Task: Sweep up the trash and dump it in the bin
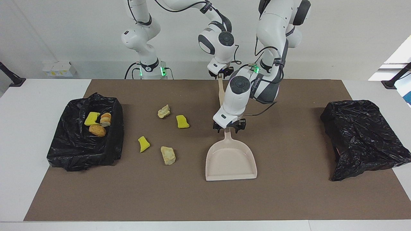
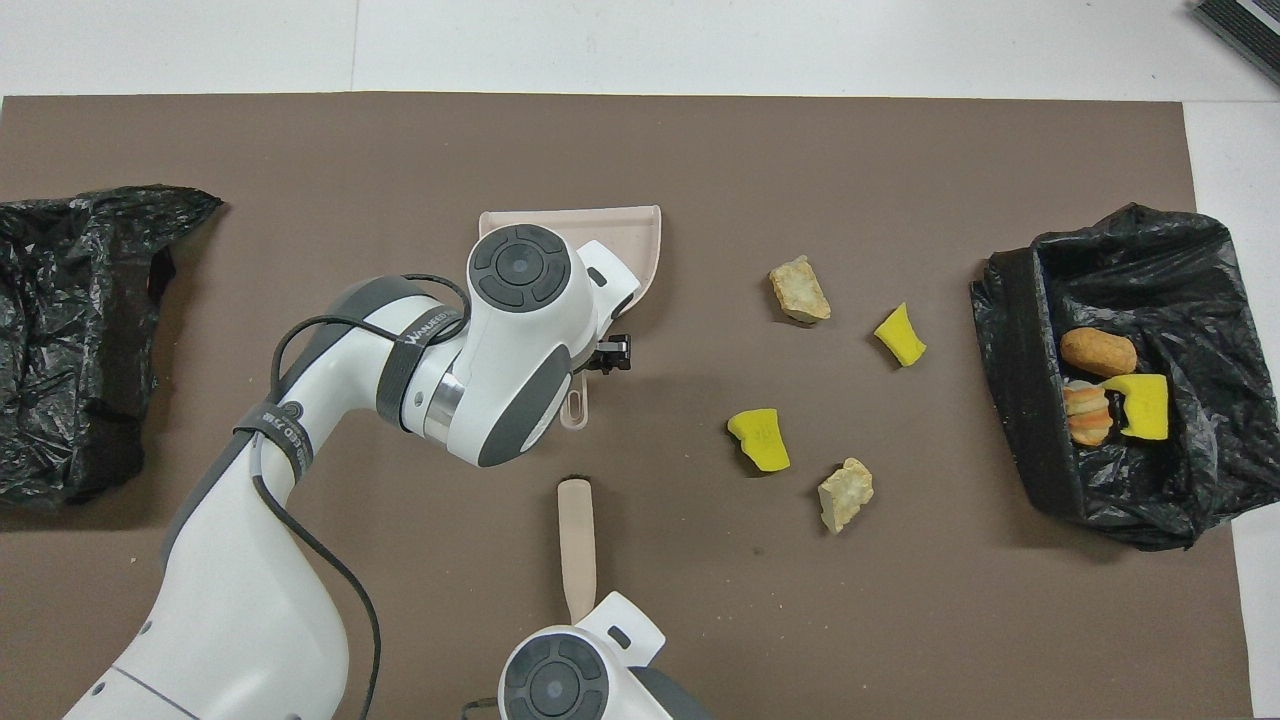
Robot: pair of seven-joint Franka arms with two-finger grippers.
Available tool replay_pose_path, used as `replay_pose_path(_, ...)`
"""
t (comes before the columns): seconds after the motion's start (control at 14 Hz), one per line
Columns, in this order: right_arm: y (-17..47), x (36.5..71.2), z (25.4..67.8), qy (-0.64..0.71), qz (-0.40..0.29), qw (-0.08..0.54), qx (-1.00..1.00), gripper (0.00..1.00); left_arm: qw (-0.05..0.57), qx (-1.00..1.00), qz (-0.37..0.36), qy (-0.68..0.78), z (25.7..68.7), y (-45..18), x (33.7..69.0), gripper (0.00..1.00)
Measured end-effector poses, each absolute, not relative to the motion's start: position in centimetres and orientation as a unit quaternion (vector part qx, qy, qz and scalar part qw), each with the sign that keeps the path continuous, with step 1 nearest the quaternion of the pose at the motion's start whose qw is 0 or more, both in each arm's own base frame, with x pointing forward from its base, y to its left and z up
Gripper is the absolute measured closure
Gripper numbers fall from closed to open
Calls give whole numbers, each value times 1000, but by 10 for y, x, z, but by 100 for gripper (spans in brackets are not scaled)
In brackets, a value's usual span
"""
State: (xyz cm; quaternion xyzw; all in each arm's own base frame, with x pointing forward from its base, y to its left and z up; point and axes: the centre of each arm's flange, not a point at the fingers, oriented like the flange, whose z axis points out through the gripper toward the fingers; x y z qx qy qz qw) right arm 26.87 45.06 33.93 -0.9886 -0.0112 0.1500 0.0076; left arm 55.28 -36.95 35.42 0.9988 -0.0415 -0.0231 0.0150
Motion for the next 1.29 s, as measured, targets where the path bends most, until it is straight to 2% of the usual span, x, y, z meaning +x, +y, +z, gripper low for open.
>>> replay_pose_path(0.07, 450, 270, 338, -9, 147, 10, -989, 74, 14, 999, -23, -40, 359, -368, 553, 36)
replay_pose_path(0.22, 450, 270, 337, -8, 145, 12, -989, 74, 15, 999, -22, -39, 365, -365, 553, 61)
replay_pose_path(0.29, 450, 270, 337, -8, 145, 12, -989, 74, 14, 999, -23, -39, 366, -365, 553, 69)
replay_pose_path(0.65, 420, 287, 369, 9, 149, 3, -989, 74, 13, 997, -21, -73, 370, -348, 562, 69)
replay_pose_path(1.0, 302, 318, 406, 84, 138, -20, -987, 74, 10, 966, -45, -255, 372, -309, 576, 69)
replay_pose_path(1.29, 228, 346, 406, 155, 149, -47, -975, 74, 17, 927, -63, -369, 371, -270, 589, 69)
